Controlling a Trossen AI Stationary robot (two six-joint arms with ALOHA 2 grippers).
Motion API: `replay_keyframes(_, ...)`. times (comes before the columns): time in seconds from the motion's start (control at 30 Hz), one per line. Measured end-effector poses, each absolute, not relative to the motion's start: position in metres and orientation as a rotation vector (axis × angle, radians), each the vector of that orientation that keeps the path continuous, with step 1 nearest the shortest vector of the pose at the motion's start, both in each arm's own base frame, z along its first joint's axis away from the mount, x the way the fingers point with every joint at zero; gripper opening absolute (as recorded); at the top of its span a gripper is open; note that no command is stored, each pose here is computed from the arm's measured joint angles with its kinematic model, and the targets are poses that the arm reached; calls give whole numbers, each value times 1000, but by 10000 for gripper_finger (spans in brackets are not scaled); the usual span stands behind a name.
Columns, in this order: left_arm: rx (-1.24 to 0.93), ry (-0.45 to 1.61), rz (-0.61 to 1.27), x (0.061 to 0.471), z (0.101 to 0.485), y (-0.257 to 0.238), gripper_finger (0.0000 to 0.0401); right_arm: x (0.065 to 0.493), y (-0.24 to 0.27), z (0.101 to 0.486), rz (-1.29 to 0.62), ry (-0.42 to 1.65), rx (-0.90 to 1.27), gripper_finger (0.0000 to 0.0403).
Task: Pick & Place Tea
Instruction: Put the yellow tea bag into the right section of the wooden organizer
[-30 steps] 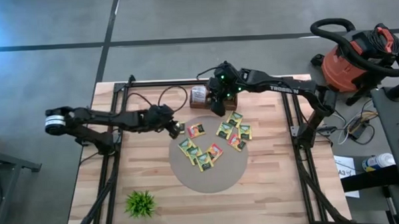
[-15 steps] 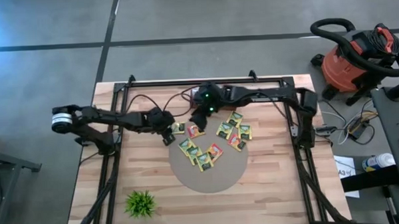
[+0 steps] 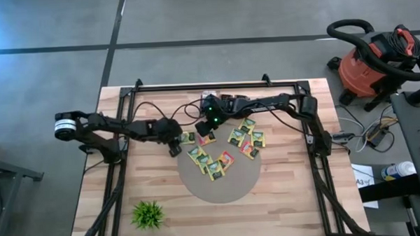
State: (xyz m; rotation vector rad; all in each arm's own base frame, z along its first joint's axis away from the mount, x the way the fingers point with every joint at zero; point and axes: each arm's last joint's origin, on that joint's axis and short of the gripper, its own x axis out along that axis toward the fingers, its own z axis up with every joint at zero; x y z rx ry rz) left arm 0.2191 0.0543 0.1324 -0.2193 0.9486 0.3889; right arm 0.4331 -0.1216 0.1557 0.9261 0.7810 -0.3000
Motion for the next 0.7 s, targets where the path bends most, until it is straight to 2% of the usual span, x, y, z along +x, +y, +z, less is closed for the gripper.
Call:
replay_keyframes(0.3,-393,842,453,217,122,53,140,436,-124,155,-308,744,887,176)
replay_keyframes(0.7,-440,817,492,219,119,54,140,435,-117,147,-323,800,913,176)
